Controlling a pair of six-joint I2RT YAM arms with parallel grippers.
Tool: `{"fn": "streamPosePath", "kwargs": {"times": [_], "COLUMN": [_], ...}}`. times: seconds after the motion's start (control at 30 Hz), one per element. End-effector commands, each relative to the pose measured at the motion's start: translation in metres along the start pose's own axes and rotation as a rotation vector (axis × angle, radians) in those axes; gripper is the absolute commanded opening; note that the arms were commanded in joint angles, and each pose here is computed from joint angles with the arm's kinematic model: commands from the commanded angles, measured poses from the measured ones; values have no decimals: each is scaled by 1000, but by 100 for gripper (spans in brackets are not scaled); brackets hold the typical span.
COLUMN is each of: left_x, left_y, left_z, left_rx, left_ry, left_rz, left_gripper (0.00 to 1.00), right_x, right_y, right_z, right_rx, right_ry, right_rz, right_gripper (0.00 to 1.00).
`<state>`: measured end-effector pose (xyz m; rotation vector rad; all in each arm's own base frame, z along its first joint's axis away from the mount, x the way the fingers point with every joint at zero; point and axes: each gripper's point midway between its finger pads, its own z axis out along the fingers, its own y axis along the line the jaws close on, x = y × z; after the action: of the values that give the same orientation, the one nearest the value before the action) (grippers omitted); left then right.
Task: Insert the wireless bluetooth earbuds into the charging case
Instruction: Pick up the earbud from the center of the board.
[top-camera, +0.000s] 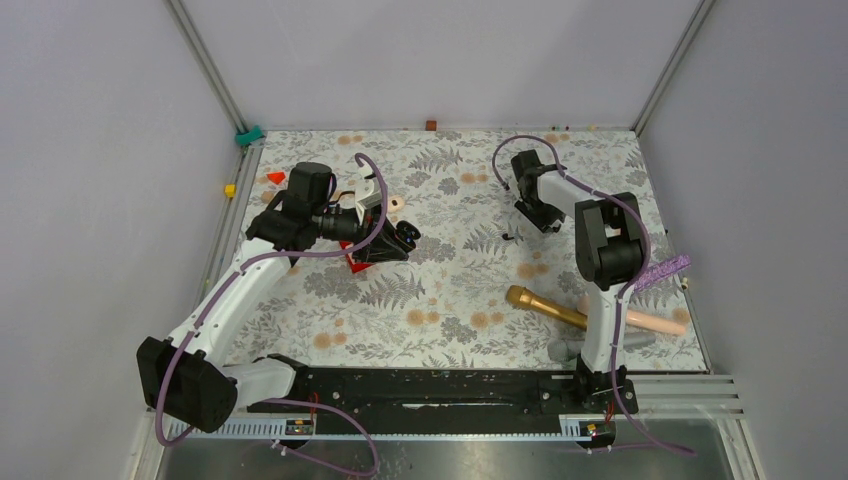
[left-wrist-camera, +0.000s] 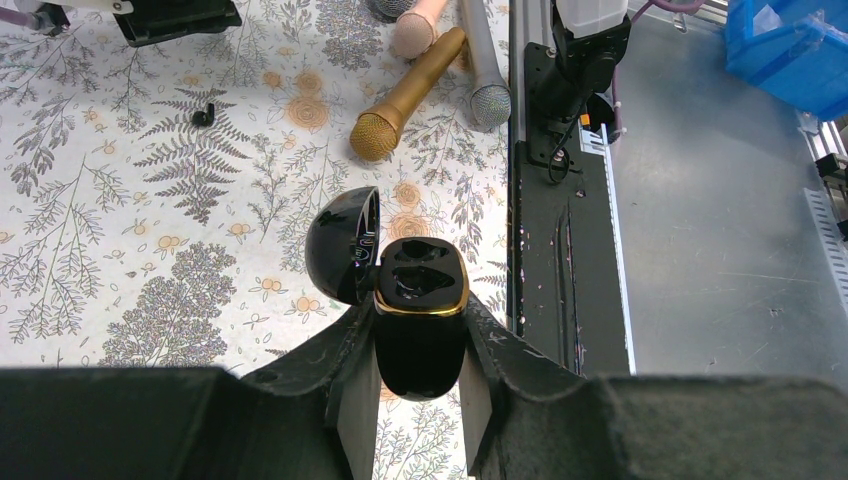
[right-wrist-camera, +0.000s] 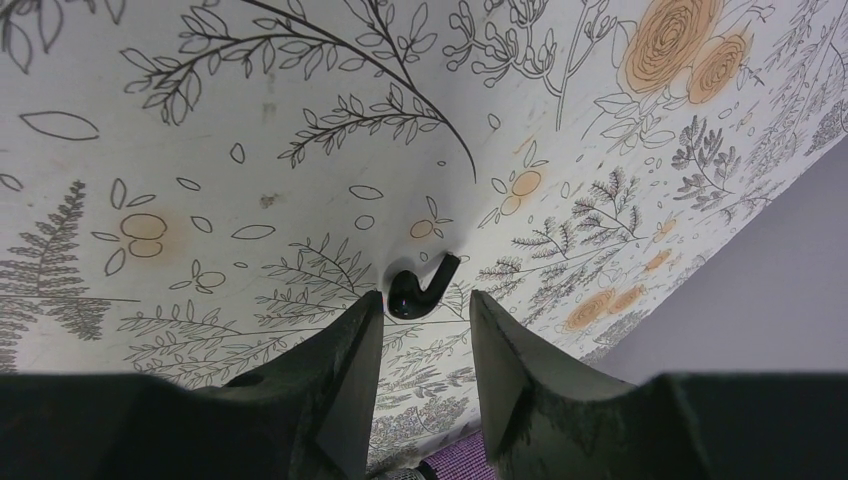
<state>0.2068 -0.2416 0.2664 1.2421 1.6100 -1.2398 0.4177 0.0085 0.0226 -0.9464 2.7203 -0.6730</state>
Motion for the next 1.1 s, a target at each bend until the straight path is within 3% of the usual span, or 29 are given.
{"fn": "streamPosePath", "kwargs": {"times": [0.0,0.27,0.73,1.07], "left_x": [-6,-7,-9,-8], "left_y": [-2,-3,-5,-5], "left_z": [1,1,0,1], "left_rx": [31,33,37,45], "left_ry": [-27,-29,-34,-33], "left_rz": [30,31,35,28], "left_gripper": [0,0,0,0], "right_x": [-3,1,5,-5], "right_y": [1,9,5,-11], "right_z": [1,7,10,-26], "right_rx": [25,16,54,74], "right_ry": [8,31,52,-67], "right_rz": [-38,-89,-110,-47], "right_gripper": [44,43,28,18]}}
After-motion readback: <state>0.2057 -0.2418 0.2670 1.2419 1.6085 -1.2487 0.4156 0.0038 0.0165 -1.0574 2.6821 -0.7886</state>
